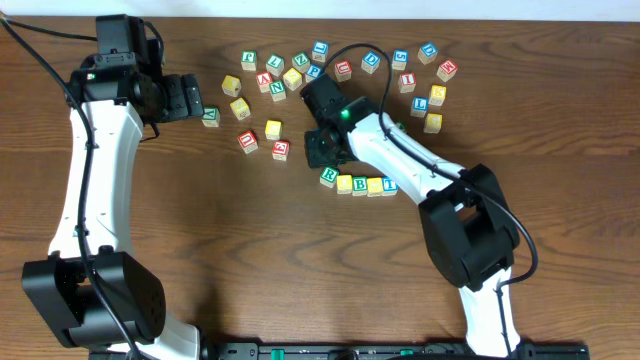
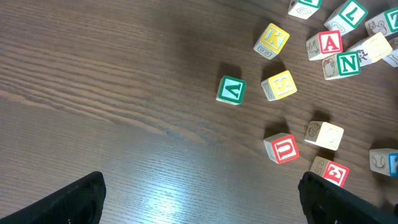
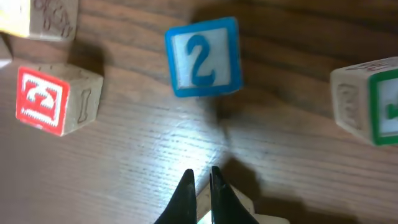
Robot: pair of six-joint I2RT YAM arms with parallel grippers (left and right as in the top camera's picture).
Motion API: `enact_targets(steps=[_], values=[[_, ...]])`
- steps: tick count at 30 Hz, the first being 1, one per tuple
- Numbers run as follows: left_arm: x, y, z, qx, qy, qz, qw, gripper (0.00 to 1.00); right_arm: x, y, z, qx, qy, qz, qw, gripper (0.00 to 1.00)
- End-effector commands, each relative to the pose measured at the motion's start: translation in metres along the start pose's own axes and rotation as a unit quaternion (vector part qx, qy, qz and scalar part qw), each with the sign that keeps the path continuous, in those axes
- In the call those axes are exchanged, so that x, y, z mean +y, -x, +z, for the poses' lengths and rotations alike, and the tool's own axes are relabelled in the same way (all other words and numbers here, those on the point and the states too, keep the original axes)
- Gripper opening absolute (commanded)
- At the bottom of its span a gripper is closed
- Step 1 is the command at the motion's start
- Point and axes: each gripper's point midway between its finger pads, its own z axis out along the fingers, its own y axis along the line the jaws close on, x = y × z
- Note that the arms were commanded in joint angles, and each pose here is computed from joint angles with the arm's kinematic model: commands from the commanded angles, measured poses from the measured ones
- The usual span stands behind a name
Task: Spell out ROBOT
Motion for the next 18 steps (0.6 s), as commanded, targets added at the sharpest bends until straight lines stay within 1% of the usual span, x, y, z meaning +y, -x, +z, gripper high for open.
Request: enact_targets(steps=[1,14,18], values=[[0.0023,0.0051,-0.0044,-0.008,0.006,0.006,1.000,0.97,0.0101,-0.0076,-0.0043,0.000,0.002,-0.024,1.000,0.04],[0.0021,0.0051,-0.0044,-0.008,0.006,0.006,1.000,0.98,0.0071,-0.0110,-0.0013,0.001,-0.007,-0.035,0.999,0.04],[0.0021,0.0051,-0.0044,-0.008,0.006,0.006,1.000,0.98,0.0040,-0.0172,0.0002,0.012,-0.012,-0.035,0.999,0.04]])
